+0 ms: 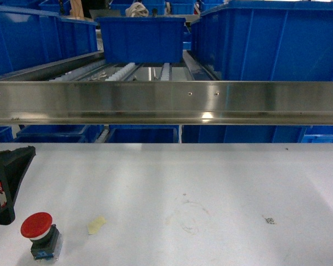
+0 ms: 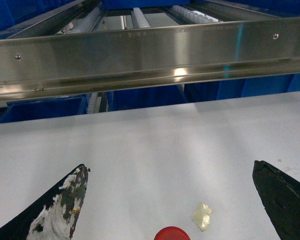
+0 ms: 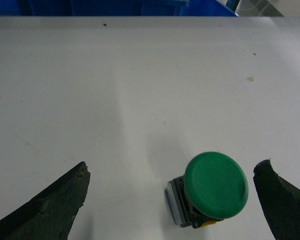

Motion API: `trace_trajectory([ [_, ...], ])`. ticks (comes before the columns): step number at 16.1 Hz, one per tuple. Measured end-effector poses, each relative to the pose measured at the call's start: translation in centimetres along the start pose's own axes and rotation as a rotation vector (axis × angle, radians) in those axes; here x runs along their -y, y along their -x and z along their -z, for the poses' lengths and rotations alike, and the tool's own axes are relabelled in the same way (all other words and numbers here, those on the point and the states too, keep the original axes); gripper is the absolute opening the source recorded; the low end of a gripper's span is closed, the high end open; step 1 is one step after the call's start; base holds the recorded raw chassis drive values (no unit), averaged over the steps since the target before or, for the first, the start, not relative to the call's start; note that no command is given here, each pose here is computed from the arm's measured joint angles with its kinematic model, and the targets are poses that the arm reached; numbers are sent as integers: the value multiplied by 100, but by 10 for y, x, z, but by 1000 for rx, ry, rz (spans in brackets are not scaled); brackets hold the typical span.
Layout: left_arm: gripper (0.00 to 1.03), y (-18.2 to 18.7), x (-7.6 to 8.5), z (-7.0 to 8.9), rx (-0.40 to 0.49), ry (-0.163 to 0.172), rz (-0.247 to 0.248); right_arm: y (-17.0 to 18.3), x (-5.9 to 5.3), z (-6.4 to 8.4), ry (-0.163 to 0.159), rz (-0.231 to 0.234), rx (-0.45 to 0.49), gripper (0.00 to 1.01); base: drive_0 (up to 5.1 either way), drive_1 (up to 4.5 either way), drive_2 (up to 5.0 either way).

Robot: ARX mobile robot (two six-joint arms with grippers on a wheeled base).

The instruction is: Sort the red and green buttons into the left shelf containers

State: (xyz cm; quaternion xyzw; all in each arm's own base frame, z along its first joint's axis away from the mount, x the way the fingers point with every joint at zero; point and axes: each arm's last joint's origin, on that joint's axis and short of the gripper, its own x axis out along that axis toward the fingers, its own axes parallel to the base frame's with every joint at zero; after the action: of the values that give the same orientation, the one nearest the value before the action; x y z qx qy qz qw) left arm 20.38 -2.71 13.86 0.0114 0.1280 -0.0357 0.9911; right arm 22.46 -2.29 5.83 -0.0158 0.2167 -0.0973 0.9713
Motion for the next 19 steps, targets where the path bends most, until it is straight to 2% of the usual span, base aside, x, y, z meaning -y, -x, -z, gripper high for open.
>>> trace_trajectory([
  [3,98,0,0,0,0,0,-1,-8,1,11,3,9,-55,98,0,0,0],
  [9,98,0,0,0,0,0,0,-8,0,10,3,8,-48,98,0,0,0],
  [10,98,0,0,0,0,0,-1,-12,4,17,-2,15,-79,98,0,0,0],
  [15,98,0,0,0,0,0,0,-19,12,19,-24,41,-88,98,0,0,0],
  [19,98,0,0,0,0,0,-1,-22,14,17,-28,41,-79,98,0,0,0],
])
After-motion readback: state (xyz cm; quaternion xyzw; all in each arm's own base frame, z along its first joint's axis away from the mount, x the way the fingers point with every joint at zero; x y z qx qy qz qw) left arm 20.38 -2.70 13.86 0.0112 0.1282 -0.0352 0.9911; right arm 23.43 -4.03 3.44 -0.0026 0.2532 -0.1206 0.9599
